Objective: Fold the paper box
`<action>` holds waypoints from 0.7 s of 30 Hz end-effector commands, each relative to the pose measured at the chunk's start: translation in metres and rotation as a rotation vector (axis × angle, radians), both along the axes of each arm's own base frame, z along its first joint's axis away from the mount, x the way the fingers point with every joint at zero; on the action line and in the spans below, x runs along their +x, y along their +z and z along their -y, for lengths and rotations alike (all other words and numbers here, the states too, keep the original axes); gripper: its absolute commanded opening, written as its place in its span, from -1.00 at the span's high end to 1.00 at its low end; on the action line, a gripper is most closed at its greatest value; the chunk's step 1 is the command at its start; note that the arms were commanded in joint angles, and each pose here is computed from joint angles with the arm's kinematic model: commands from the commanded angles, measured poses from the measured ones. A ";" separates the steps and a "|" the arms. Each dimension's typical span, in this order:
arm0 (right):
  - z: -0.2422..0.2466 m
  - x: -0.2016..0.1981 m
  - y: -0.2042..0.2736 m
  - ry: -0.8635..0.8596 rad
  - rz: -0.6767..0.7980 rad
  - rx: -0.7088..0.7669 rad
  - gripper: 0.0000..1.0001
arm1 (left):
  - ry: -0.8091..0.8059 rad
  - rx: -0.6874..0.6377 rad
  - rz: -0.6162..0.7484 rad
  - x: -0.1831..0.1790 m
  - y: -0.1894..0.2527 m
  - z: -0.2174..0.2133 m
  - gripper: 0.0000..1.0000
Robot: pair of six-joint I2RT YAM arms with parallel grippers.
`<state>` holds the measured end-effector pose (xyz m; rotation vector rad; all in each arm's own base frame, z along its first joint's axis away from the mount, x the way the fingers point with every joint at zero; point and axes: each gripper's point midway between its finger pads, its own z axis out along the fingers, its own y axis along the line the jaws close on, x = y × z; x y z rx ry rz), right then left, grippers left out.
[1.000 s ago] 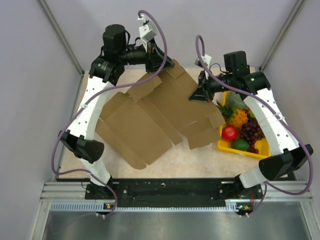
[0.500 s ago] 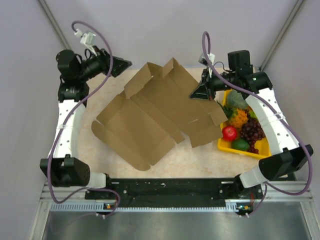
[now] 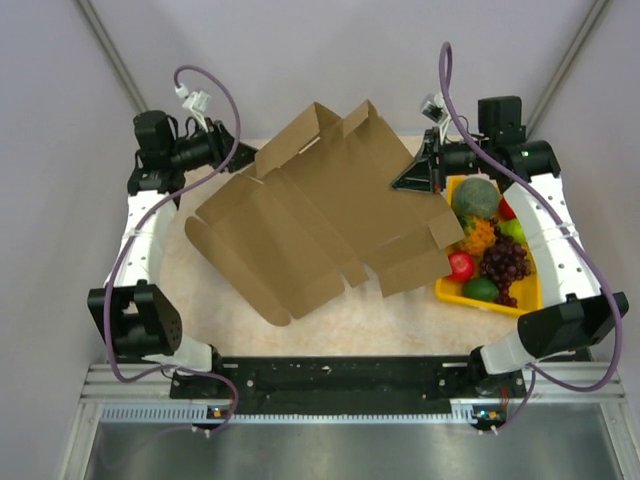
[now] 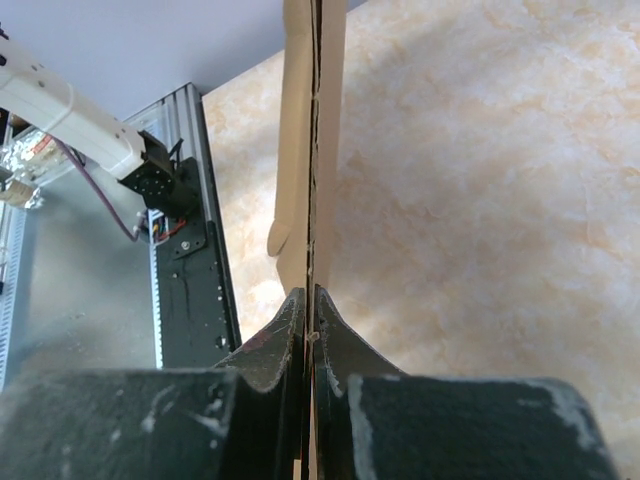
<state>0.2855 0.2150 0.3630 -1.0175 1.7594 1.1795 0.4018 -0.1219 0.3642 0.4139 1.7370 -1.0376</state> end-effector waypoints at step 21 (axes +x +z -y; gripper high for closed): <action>-0.001 0.001 0.034 0.071 0.055 0.096 1.00 | -0.123 0.119 0.183 -0.035 -0.021 0.026 -0.15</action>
